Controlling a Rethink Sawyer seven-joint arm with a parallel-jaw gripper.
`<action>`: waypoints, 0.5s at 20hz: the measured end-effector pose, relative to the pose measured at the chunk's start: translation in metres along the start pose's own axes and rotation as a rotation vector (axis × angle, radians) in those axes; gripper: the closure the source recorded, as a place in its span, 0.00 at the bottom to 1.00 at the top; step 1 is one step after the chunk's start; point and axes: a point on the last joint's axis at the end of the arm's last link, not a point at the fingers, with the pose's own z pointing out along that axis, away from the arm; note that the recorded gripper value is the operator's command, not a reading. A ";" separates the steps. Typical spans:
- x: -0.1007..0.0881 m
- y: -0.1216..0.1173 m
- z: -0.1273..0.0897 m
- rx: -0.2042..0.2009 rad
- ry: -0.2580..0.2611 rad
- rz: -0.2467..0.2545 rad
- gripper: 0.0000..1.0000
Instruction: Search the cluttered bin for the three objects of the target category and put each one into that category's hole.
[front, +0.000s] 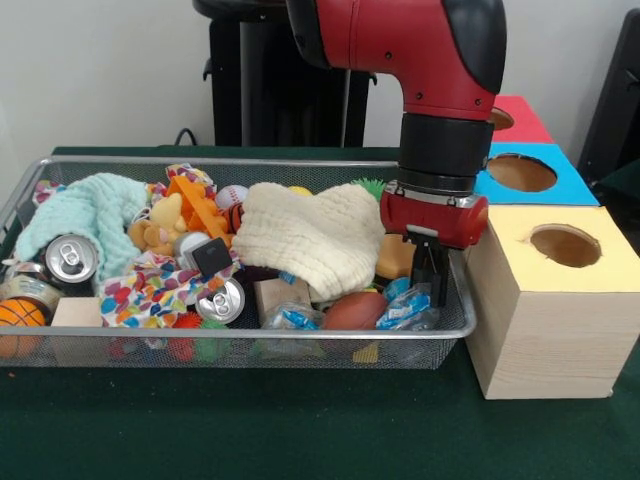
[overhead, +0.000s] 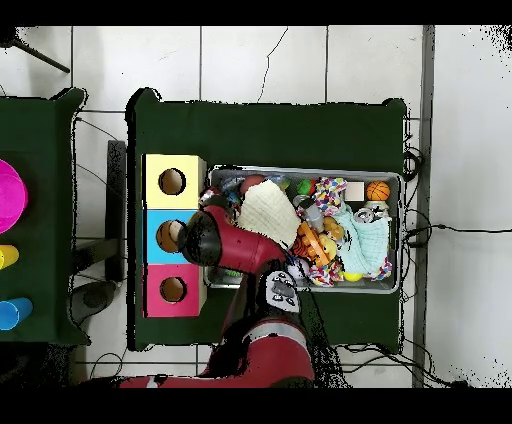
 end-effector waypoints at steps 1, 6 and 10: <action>0.000 -0.001 -0.002 0.009 -0.002 -0.007 1.00; 0.001 0.001 -0.009 0.039 -0.003 -0.041 1.00; -0.001 0.004 -0.014 0.047 0.009 -0.046 1.00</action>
